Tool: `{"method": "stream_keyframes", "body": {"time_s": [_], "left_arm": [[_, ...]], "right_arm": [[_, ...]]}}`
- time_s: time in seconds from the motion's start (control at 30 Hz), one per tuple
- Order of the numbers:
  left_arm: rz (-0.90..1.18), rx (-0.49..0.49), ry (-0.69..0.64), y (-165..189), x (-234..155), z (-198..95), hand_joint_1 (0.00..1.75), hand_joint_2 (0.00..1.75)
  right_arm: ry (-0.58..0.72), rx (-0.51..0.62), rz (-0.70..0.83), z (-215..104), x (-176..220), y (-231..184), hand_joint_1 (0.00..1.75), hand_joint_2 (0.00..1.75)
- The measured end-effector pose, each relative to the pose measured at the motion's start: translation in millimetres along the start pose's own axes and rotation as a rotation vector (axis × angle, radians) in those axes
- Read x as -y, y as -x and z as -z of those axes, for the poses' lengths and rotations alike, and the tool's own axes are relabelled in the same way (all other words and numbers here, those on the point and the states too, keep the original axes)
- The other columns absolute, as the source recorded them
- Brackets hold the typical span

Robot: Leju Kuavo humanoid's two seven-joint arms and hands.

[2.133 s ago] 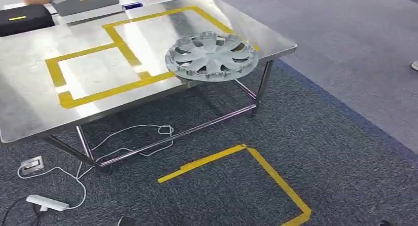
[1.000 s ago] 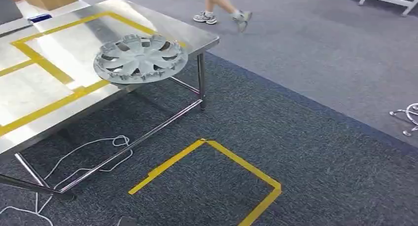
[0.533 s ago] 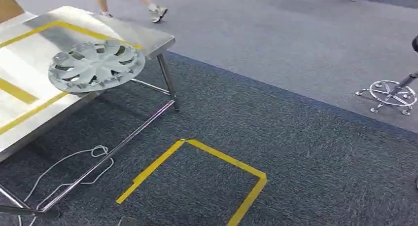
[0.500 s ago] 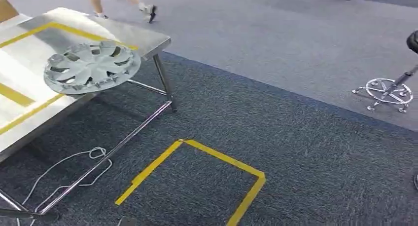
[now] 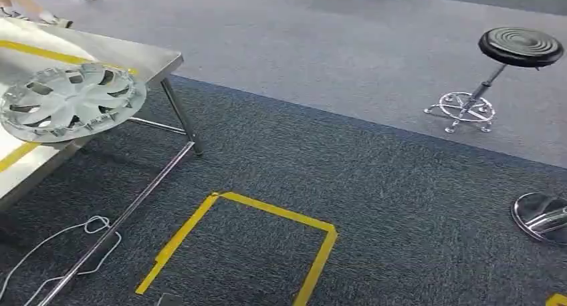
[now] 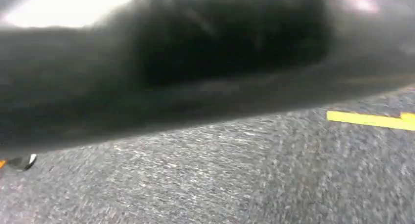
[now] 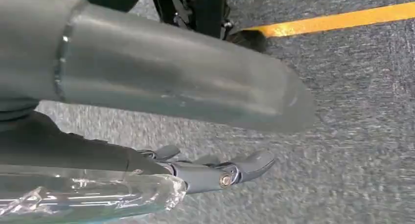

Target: Take the parts from the cabinet and place them on the table.

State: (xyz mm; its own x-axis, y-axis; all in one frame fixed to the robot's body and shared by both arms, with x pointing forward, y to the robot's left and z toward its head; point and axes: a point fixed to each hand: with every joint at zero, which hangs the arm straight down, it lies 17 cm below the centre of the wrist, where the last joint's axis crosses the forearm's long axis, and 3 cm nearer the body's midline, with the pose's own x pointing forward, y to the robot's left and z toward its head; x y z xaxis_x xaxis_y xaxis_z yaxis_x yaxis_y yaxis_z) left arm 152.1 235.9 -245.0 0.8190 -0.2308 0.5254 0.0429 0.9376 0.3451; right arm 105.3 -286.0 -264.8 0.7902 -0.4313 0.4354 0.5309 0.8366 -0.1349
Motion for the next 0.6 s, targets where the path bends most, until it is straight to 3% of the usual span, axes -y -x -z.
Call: {"method": "stream_keyframes", "body": {"time_s": [0.6], "left_arm": [[0.001, -0.006, 0.006, 4.4, -0.4, -0.9, 0.0, 0.0]], "right_arm": [[-0.012, -0.002, -0.011, -0.7, -4.9, -0.3, 0.0, 0.0]]}}
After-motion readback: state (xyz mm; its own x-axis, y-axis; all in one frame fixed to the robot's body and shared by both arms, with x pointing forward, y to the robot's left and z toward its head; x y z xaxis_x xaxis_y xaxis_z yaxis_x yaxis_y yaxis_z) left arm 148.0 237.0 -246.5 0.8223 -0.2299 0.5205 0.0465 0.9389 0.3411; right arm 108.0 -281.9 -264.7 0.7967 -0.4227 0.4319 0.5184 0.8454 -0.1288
